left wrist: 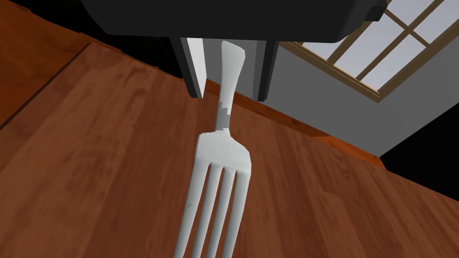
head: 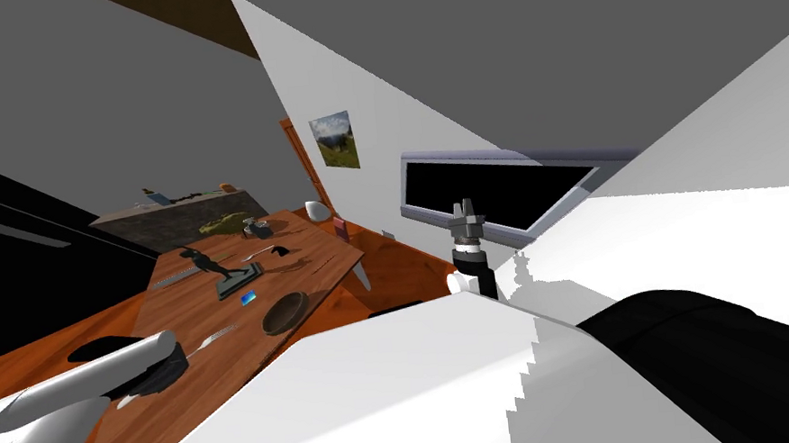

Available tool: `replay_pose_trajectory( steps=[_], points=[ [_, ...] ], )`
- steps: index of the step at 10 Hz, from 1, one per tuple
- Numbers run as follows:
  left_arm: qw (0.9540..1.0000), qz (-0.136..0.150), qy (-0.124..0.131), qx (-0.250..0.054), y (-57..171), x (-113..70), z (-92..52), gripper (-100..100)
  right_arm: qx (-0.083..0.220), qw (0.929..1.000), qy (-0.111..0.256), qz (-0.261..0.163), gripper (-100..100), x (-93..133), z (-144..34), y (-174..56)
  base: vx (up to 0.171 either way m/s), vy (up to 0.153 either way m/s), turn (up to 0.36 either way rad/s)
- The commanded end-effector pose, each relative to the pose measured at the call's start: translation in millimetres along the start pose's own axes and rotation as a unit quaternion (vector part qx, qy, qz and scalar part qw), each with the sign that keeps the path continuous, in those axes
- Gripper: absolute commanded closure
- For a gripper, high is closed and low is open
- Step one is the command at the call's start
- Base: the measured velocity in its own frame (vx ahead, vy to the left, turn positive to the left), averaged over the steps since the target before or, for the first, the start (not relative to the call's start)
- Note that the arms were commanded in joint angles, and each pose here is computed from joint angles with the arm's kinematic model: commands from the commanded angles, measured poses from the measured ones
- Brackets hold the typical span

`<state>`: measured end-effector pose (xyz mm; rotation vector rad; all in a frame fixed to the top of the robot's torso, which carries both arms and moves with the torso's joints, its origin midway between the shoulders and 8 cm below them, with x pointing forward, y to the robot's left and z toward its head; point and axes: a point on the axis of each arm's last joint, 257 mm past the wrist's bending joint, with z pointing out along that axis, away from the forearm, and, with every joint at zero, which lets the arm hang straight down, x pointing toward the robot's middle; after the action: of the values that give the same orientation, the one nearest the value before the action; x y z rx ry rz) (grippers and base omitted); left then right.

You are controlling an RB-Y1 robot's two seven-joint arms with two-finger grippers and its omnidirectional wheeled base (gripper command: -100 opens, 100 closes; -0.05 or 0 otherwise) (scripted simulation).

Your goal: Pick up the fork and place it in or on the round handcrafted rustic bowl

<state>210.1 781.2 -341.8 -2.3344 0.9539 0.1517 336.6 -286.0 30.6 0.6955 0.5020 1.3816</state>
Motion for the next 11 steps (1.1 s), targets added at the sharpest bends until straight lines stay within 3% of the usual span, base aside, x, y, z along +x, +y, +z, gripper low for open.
replay_pose_trajectory(
  steps=[1, 5, 11],
  points=[
    [1.0, 0.0, -0.005, 0.002, -7, -3.9, -7.5, 100, 0.0, 1.0, 0.0, 0.0, 0, 0, 0.0, 0, 0.01, -0.109, 0.01],
    [0.9999, -0.008, -0.007, -0.002, -18, -10.2, -22.5, 100, 0.0, 1.0, 0.0, 0.0, 0, 0, 0.0, 0, 0.016, -0.097, -0.003],
    [0.9976, -0.026, 0.034, -0.055, 17, 20.6, -28.2, 100, 0.0, 1.0, 0.0, 0.0, 0, 0, 0.0, 0, 0.043, -0.082, -0.067]
  ],
)
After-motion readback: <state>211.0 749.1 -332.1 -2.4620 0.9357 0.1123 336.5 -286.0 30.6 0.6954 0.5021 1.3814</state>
